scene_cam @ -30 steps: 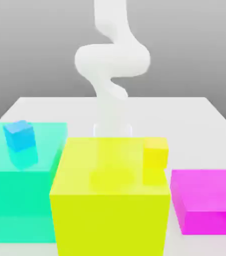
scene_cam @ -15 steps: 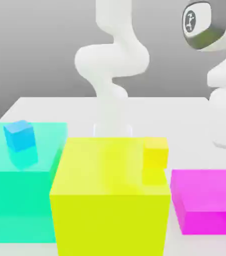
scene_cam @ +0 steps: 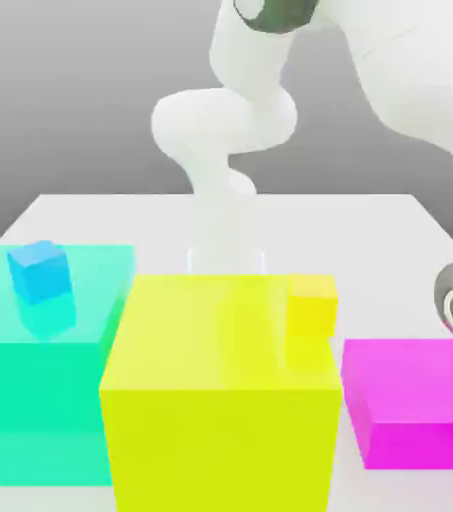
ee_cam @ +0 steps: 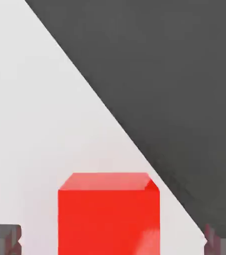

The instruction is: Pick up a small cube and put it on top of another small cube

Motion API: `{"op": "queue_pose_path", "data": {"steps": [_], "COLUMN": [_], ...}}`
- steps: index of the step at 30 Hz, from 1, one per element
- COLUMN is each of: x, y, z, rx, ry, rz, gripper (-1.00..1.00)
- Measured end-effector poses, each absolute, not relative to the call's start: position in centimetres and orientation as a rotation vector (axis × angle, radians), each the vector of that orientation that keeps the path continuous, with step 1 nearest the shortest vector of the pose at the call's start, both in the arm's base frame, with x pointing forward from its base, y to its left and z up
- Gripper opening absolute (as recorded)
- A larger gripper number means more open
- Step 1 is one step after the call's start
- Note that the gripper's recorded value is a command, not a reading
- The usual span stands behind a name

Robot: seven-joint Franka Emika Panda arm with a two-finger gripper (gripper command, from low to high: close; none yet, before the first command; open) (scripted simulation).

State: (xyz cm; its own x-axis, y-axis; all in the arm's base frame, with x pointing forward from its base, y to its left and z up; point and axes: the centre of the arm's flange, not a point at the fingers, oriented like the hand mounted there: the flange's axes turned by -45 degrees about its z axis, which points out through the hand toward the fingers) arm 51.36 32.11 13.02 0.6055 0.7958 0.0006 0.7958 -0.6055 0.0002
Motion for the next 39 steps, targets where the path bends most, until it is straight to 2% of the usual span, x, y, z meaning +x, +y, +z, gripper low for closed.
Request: {"op": "queue_pose_path", "data": {"steps": [6,10,19,25,32,35,38,39], "x": [51.3,51.4,51.0,49.0,44.4,42.3,41.9,41.9], "y": [32.1,31.9,23.9,17.5,11.8,9.7,9.3,9.2], "z": [13.1,18.7,30.5,37.0,43.1,44.4,41.0,39.7], "rx": [-2.814,-2.816,-2.923,-2.995,-3.061,-3.086,-3.092,-3.092], "ry": [-1.396,-1.388,-1.092,-0.866,-0.639,-0.543,-0.521,-0.520], "rz": [0.001,0.001,0.004,0.003,0.001,0.001,0.001,0.001], "gripper": [-1.00,-1.00,-1.00,-1.00,-1.00,-1.00,-1.00,1.00]}}
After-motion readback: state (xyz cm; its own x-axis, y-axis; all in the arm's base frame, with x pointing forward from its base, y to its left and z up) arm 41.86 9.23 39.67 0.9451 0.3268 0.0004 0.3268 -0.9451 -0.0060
